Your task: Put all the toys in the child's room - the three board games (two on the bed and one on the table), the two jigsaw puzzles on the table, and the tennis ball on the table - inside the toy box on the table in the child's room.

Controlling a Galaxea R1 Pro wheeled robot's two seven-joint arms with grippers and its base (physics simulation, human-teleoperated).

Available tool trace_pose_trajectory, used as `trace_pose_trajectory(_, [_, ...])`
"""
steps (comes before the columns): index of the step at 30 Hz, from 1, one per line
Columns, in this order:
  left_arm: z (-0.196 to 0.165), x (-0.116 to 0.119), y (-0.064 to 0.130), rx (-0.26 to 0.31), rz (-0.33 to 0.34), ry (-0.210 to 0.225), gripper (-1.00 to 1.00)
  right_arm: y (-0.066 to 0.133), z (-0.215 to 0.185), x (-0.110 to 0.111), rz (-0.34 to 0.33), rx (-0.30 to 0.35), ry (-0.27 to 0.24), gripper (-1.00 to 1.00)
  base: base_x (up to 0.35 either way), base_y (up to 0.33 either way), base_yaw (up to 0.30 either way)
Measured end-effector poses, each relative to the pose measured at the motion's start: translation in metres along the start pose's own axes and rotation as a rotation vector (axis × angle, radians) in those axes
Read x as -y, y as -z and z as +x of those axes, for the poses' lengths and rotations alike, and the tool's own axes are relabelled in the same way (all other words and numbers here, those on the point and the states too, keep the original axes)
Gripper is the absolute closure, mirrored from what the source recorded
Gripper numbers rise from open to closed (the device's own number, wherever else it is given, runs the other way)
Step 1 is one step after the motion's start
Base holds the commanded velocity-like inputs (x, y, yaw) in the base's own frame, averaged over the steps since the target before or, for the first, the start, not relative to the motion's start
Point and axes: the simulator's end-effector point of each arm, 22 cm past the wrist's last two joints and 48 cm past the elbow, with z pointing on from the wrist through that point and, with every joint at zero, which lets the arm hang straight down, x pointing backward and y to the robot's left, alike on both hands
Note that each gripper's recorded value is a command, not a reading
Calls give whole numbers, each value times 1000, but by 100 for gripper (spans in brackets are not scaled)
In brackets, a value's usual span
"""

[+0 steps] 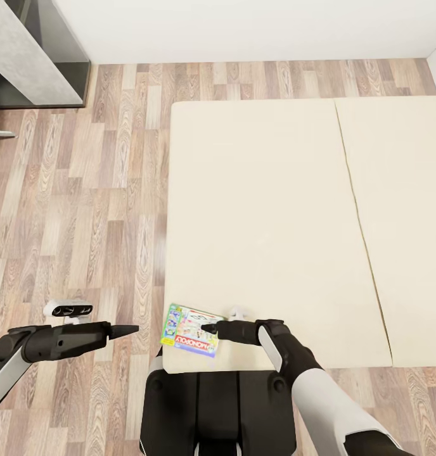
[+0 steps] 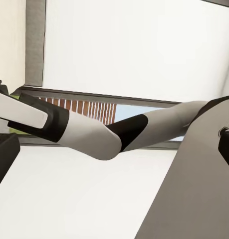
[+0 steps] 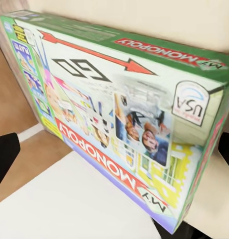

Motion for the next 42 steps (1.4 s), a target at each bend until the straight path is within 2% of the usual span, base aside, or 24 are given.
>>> trace_pose_trajectory(10, [0,0,0,0,1,1,-100,1,1,-10,-48,-5,-2,-100,0,0,0])
trace_pose_trajectory(34, [0,0,0,3,1,4,-100,0,1,-13,-55,0,-6,-100,0,16,0])
trace_pose_trajectory(42, [0,0,1,3,-3,4,-100,3,0,-7,-47,0,-6,-100,0,0,0])
